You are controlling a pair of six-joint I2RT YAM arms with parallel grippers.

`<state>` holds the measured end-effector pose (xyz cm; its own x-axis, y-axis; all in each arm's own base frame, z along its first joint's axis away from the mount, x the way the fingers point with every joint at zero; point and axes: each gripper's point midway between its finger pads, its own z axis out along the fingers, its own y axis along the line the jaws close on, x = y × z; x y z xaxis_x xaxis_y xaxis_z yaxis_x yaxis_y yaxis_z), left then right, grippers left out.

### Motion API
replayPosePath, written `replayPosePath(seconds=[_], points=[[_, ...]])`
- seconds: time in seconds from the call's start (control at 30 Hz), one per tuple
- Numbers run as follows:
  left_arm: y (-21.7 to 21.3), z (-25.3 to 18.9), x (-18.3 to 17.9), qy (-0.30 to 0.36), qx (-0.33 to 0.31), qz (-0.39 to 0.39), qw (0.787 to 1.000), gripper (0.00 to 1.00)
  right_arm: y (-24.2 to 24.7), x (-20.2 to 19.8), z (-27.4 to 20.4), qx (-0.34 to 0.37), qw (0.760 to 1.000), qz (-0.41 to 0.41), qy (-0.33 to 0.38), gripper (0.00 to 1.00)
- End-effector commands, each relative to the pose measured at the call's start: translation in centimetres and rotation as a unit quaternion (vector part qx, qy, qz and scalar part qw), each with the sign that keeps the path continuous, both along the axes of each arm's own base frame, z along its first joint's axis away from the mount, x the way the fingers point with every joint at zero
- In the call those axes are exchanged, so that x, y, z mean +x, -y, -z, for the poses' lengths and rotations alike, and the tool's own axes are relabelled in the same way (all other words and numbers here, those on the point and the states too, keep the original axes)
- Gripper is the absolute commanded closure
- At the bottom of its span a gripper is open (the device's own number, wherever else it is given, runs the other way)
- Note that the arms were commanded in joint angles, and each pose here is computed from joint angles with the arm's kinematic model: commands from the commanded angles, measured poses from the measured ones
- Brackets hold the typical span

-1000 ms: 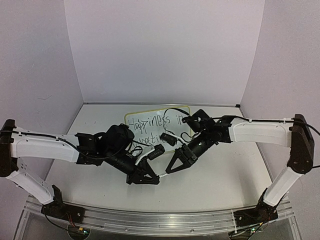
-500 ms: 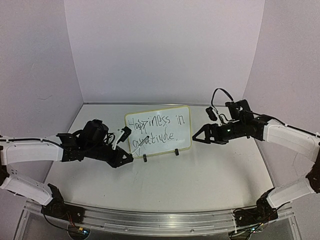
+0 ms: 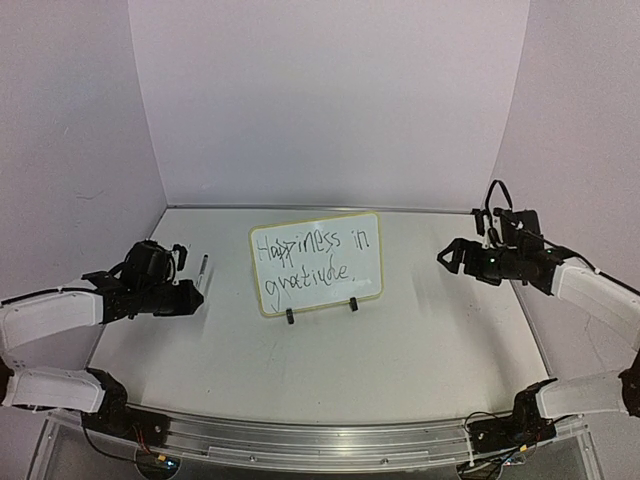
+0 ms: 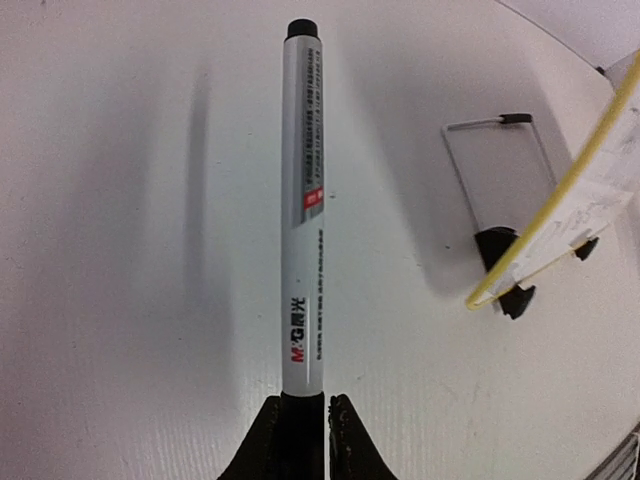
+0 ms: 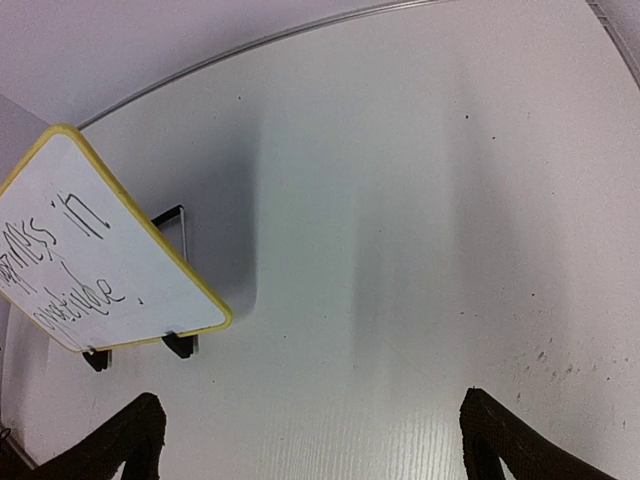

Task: Write a sentence on the whiteboard
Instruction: Put down the whiteboard marker at the center of the board, then reset both arms

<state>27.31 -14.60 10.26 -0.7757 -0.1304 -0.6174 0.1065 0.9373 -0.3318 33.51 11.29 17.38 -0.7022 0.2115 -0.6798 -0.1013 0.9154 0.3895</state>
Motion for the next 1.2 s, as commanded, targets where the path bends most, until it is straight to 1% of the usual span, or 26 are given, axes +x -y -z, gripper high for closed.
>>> replayPosePath(seconds=[0.0,0.23,0.33,0.37,0.4,0.53,0.67,0.73,0.8,0.9,0.97,1.07,1.17], points=[[-1.6,2.7,1.6,-0.044,0.037,-0.038,0.998,0.84,1.9,0.7,-1.7,-0.015,0.997,0.052,0.047,0.02],[-1.0,4.8,3.2,-0.069,0.052,-0.029,0.996,0.83,2.7,0.0,-1.6,-0.017,0.996,0.068,0.062,0.02],[-1.3,5.1,3.6,-0.070,0.058,-0.033,0.995,0.81,2.8,-0.2,-1.5,-0.019,0.995,0.069,0.064,0.02],[-1.5,4.9,3.7,-0.067,0.058,-0.037,0.995,0.79,2.8,-0.2,-1.5,-0.020,0.995,0.069,0.065,0.02],[-1.6,4.6,4.0,-0.060,0.056,-0.040,0.996,0.75,2.8,-0.2,-1.5,-0.021,0.995,0.068,0.067,0.02],[-1.9,3.2,5.2,-0.033,0.058,-0.045,0.997,0.51,2.8,-0.1,-1.3,-0.032,0.995,0.060,0.074,0.02],[-3.4,1.5,7.4,-0.009,0.068,-0.067,0.995,0.23,3.4,0.6,-1.2,-0.064,0.993,0.063,0.080,0.02],[-5.1,0.2,9.1,0.009,0.067,-0.088,0.994,0.14,4.0,1.0,-1.6,-0.085,0.990,0.070,0.091,0.02],[-7.5,-1.7,11.1,0.035,0.067,-0.116,0.990,0.09,4.8,1.4,-2.3,-0.110,0.985,0.084,0.106,0.02],[-12.1,-5.3,13.4,0.085,0.070,-0.169,0.979,0.06,6.3,1.7,-4.1,-0.142,0.973,0.109,0.143,0.02],[-15.1,-8.1,14.1,0.127,0.069,-0.206,0.968,0.05,7.3,1.7,-5.2,-0.148,0.966,0.126,0.171,0.02],[-19.5,-12.0,13.7,0.192,0.076,-0.273,0.940,0.01,9.0,1.4,-6.7,-0.146,0.953,0.157,0.213,0.02],[-21.4,-14.9,12.3,0.258,0.108,-0.310,0.909,0.01,10.2,0.8,-6.7,-0.146,0.937,0.186,0.259,0.02]])
